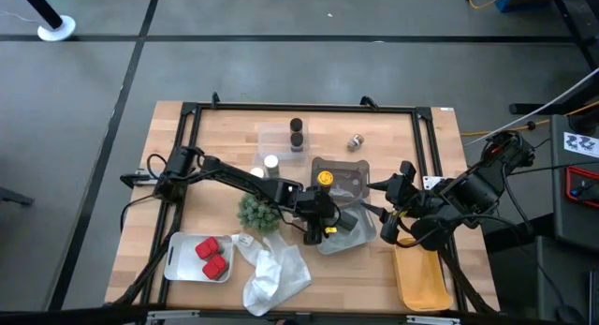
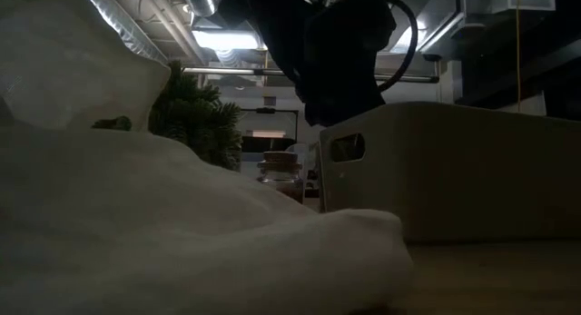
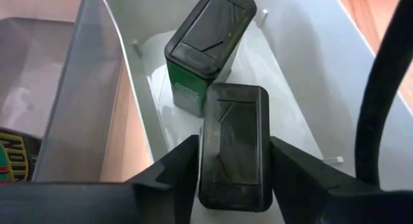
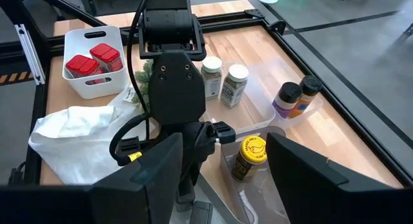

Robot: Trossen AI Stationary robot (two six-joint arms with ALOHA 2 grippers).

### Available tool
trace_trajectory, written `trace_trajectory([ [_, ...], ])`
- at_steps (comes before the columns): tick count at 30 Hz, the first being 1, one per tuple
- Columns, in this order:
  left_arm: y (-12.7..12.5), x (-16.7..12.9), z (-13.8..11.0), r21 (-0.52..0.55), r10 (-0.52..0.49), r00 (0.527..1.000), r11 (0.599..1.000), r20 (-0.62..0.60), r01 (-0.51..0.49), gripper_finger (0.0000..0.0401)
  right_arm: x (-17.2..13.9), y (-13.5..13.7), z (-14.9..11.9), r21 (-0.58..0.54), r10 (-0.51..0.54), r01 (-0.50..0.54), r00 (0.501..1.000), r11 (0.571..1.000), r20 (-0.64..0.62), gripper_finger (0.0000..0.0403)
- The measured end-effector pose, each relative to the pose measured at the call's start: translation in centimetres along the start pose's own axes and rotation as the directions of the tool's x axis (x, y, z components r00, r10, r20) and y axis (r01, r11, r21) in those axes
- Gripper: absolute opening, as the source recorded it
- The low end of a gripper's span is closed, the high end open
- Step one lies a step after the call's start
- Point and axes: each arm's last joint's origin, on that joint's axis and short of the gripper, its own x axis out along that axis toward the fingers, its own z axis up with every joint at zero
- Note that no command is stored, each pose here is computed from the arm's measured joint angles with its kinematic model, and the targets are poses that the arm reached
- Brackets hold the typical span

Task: Sort spices by type
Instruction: Put the green seasoning can into the gray bin, then put the top brown seasoning bottle into the yellow bin

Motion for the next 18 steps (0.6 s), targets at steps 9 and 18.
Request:
trace_trajectory([
  [9, -0.1, -1.4, 0.8, -0.001, -0.006, 0.999, 1.0, 0.037, 0.006, 0.0166, 0.0, -0.1, -0.1, -0.013, 0.006, -0.006, 1.0, 1.0, -0.021, 0.0223],
  [18, -0.3, -8.6, 3.6, 0.043, -0.028, 0.983, 0.999, 0.182, 0.021, 0.0166, 0.0, -0.5, -0.4, -0.049, -0.061, 0.061, 0.998, 0.997, -0.013, 0.0223],
])
